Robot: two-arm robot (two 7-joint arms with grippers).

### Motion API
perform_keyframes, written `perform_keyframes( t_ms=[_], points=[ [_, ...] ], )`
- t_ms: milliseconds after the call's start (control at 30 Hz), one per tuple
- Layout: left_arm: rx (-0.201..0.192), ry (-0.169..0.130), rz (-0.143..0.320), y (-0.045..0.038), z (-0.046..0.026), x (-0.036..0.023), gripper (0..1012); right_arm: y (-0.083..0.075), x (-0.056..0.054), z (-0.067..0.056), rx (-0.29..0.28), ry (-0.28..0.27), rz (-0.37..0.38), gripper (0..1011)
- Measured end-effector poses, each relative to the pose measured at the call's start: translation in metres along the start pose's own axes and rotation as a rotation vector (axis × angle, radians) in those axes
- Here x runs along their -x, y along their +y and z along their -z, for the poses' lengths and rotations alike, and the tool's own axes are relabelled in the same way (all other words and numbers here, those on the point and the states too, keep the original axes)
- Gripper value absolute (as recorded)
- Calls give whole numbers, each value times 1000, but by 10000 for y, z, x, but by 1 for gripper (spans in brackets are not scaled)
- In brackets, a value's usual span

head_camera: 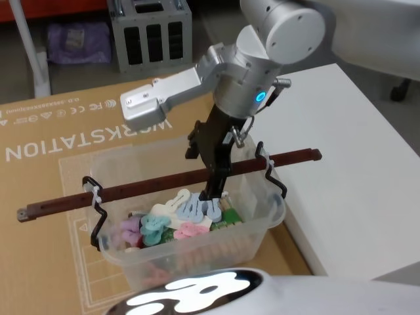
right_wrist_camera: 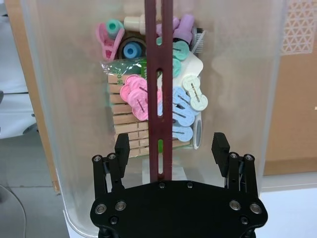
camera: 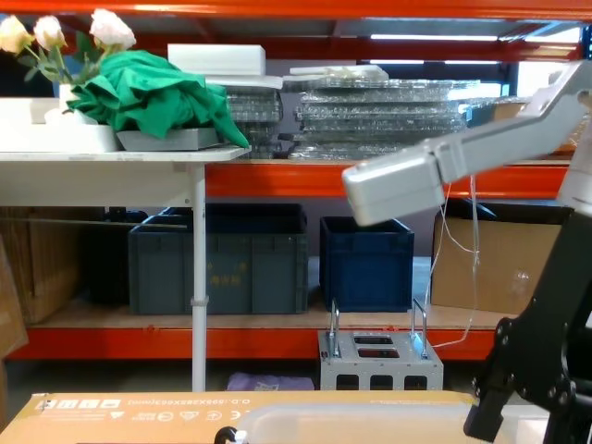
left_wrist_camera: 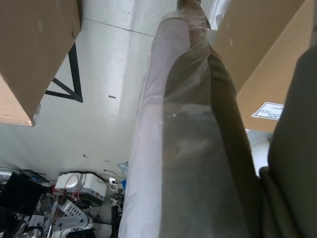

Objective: Use one hand to grasp the basket and place it at the designated location.

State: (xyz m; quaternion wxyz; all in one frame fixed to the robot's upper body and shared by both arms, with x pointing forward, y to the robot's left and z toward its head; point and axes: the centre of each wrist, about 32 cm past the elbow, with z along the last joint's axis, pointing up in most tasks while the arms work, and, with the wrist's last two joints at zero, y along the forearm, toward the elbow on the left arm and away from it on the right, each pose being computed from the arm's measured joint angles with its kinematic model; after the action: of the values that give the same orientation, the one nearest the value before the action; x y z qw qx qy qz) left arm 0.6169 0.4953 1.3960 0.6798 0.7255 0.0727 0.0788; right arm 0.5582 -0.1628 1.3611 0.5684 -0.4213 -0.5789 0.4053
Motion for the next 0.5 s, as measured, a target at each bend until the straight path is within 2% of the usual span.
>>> perform_keyframes(
  t_ms=[500],
  points=[
    [0, 0, 0, 0, 0, 0, 0, -160, 51, 54, 10, 28, 44, 1001]
  ],
)
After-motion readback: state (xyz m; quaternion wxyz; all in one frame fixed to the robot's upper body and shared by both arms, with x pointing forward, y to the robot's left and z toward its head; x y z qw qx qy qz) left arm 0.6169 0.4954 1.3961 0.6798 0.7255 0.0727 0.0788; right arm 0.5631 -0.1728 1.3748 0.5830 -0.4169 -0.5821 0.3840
